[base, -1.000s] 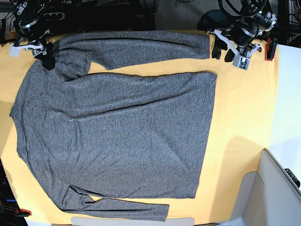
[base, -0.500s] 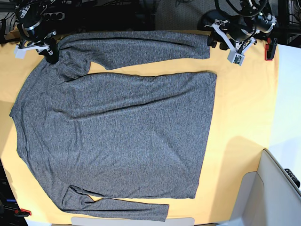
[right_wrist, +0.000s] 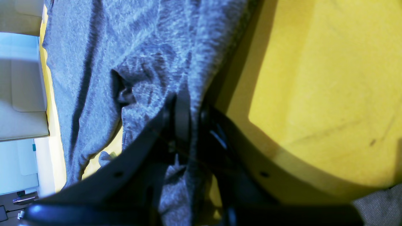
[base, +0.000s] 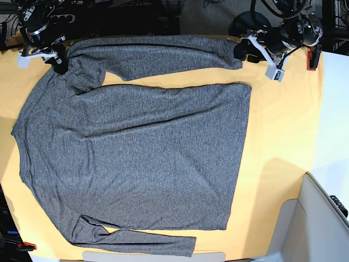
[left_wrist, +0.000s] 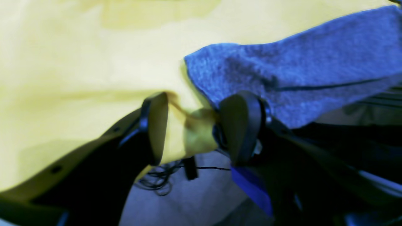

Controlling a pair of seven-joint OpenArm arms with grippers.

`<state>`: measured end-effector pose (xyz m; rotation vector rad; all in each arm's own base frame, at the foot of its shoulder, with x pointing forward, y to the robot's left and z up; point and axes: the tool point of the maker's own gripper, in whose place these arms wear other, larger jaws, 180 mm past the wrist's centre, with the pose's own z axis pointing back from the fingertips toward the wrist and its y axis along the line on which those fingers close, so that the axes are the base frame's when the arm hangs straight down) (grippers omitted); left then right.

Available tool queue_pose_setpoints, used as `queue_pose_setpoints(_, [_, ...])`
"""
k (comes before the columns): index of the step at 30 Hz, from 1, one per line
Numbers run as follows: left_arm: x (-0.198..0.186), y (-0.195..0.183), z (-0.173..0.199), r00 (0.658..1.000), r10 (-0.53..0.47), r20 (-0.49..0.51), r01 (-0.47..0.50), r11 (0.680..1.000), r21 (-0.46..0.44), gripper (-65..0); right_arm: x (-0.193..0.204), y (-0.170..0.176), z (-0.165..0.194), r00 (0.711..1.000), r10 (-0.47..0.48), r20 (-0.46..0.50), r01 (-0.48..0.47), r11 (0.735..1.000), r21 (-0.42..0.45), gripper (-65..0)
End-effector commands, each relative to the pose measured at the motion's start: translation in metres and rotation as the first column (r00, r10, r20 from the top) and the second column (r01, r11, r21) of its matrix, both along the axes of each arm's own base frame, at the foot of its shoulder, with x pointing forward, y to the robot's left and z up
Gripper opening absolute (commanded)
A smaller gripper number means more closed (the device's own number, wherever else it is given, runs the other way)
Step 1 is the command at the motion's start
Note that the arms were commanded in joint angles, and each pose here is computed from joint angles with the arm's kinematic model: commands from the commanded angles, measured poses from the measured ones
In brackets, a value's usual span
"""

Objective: Fold the T-shirt properly
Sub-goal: 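Close both grippers on the shoulder edges of the grey shirt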

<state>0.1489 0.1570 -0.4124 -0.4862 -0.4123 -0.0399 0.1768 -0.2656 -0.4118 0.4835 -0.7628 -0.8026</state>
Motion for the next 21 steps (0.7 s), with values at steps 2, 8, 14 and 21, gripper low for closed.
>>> queue_pose_setpoints(2, [-0.009,-0.002,-0.006,0.999,-0.014,-0.048,0.014,1.000,-0.010,-34.3,-0.029,0.015,-0.028,0.982,0.059,-0.182,-0.055,0.998,0.029,-59.3])
queue_pose_setpoints(8, [-0.009,-0.002,-0.006,0.999,-0.015,-0.052,0.014,1.000,-0.015,-34.3,-0.029,0.015,-0.028,0.982,0.059,-0.182,-0.055,0.998,0.029,-59.4])
queue_pose_setpoints(14, [-0.012,-0.003,-0.007,0.997,-0.026,-0.071,0.025,1.000,-0.013,-34.2,-0.029,0.014,-0.028,0.982,0.060,-0.182,-0.056,0.998,0.026,-59.4])
queue_pose_setpoints(21, [-0.006,-0.007,0.005,0.999,-0.034,-0.024,0.032,0.996,-0.083,-34.1,-0.029,0.014,-0.028,0.982,0.060,-0.182,-0.056,0.998,0.027,-59.4])
